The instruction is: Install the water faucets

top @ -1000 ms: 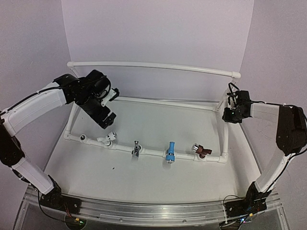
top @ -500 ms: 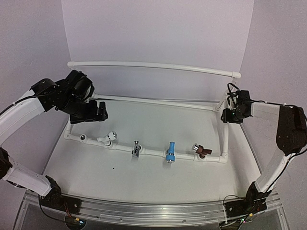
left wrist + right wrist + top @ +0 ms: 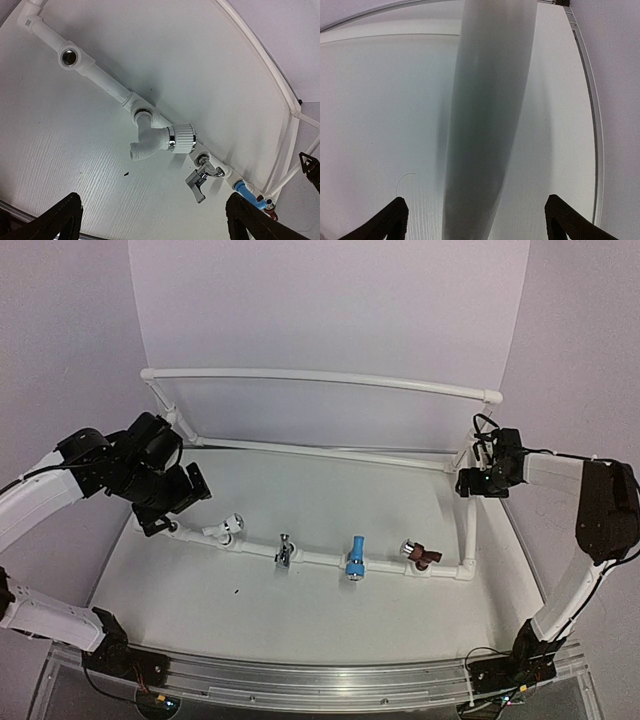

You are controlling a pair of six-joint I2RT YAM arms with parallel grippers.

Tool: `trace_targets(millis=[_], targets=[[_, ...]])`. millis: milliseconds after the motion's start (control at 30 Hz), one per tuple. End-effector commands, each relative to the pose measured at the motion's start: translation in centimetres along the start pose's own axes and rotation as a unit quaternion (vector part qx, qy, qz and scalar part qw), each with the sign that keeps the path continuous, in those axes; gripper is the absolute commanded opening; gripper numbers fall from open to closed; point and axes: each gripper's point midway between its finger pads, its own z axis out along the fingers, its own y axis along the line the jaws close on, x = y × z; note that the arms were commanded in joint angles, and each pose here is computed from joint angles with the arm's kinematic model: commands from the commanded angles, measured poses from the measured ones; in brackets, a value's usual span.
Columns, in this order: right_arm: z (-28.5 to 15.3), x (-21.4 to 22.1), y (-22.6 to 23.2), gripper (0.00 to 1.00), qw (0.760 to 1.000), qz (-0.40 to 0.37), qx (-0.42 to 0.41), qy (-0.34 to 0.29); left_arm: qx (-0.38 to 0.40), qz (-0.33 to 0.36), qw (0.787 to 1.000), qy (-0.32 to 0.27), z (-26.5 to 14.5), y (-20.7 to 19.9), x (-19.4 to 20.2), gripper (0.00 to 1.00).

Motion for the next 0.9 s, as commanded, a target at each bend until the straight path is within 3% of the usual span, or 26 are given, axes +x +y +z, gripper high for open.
trace_targets(millis=[0, 200, 400, 700, 867], targets=[[-0.4, -1.0, 0.1, 0.91, 1.000, -0.001, -0.008, -0.009, 0.001, -0.040, 0.999, -0.011, 0.8, -0.7, -0.3, 1.00], [0.1, -0.7, 0.4, 0.85, 1.000, 0.003, -0.015, -0.001, -0.018, -0.016, 1.000, -0.005, 2.6, -1.3, 0.0, 1.00], [0.7, 0.1, 0.7, 0.57, 1.000, 0.010, -0.024, 0.010, -0.025, 0.000, 1.000, -0.007, 3.0, -1.8, 0.2, 1.00], [0.3, 0.1, 0.6, 0.30, 1.000, 0.016, -0.022, 0.006, -0.038, 0.029, 0.999, 0.007, 3.7, -2.1, 1.1, 1.00], [0.3, 0.3, 0.7, 0.02, 1.000, 0.016, -0.023, 0.009, -0.056, 0.043, 0.997, 0.018, 4.7, -2.2, 1.7, 1.00]])
